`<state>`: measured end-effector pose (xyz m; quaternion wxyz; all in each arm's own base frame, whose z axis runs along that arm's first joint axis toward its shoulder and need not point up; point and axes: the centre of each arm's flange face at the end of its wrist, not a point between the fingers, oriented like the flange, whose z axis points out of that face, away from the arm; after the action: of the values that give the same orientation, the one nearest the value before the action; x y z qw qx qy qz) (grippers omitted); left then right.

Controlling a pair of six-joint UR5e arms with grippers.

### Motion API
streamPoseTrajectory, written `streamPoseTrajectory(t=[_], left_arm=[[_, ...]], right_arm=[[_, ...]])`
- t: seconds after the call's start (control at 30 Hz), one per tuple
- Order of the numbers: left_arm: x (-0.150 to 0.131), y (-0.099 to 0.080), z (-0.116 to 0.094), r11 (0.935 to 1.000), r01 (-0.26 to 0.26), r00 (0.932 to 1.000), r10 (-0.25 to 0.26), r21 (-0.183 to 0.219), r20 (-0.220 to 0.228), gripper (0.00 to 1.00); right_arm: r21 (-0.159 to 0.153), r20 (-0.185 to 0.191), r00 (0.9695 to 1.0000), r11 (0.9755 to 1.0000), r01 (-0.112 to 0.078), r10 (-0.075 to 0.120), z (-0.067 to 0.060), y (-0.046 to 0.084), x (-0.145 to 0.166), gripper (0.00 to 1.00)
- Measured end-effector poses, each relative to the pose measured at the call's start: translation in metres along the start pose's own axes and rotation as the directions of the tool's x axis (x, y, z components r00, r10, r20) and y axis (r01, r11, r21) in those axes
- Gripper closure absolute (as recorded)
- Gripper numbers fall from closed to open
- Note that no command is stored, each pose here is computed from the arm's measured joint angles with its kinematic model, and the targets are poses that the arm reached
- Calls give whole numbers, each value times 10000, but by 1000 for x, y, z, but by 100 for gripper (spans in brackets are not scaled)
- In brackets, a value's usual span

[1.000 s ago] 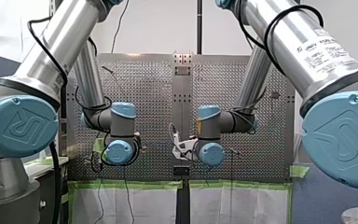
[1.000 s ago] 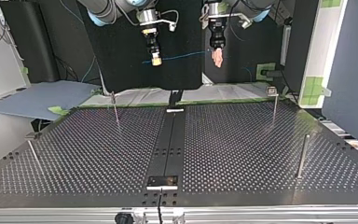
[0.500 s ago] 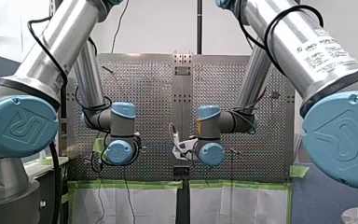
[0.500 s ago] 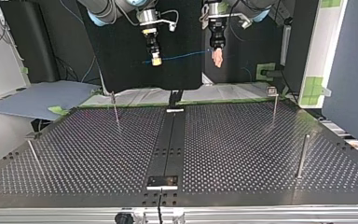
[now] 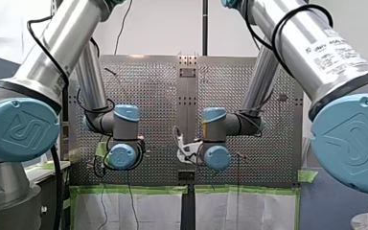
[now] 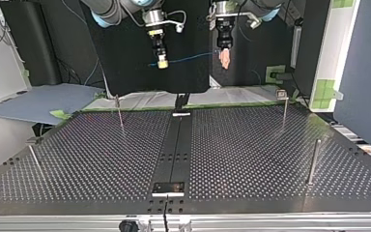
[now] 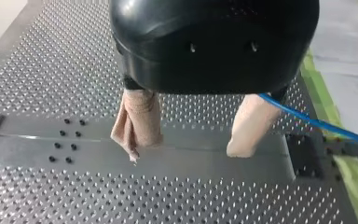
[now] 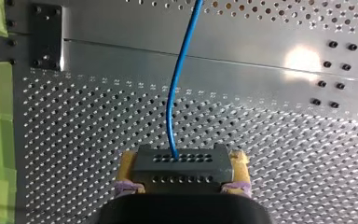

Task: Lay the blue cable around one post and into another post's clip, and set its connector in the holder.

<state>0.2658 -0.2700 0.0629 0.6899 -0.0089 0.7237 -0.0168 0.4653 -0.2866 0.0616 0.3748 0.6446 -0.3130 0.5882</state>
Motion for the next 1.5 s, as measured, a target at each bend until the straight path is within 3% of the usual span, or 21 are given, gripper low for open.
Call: streamPoseTrajectory(t=[0.13, 0.27, 0.47, 0.67, 0.87, 1.07, 1.37, 1.5], left_arm=[[-4, -5, -10, 9991, 183, 9997, -178, 388, -142, 0], [-13, -7, -14, 9978, 398, 9991, -389, 524, -191, 0], [-30, -3, -13, 9971, 703, 9974, -698, 304, -181, 0], [-55, -2, -2, 9896, 1434, 9896, -1434, -78, 102, 0], [-94, -11, 16, 9694, 2442, 9677, -2419, -259, 714, 0], [-134, -20, 32, 9447, 3276, 9379, -3232, -152, 1257, 0], [-199, -26, 48, 9113, 4118, 8920, -4028, -13, 2052, 0], [-225, -21, 52, 8971, 4415, 8727, -4246, -183, 2410, 0]], right_arm=[[-35, -331, 9994, 9999, -96, 94, 5, -14, 28, 100], [-233, -725, 9971, 9994, -251, 233, 12, -25, 64, 100], [-631, -911, 9954, 9974, -345, 286, 14, -22, 100, 100], [-663, -1253, 9913, 9966, -496, 410, 18, -20, 142, 100], [-635, -1666, 9842, 9955, -707, 593, 23, -18, 187, 100], [-525, -1957, 9785, 9957, -765, 648, 25, -15, 224, 100], [-176, -1855, 9810, 9980, -607, 564, 36, -14, 248, 100], [-4, -1784, 9826, 9986, -534, 525, 42, -14, 258, 100]])
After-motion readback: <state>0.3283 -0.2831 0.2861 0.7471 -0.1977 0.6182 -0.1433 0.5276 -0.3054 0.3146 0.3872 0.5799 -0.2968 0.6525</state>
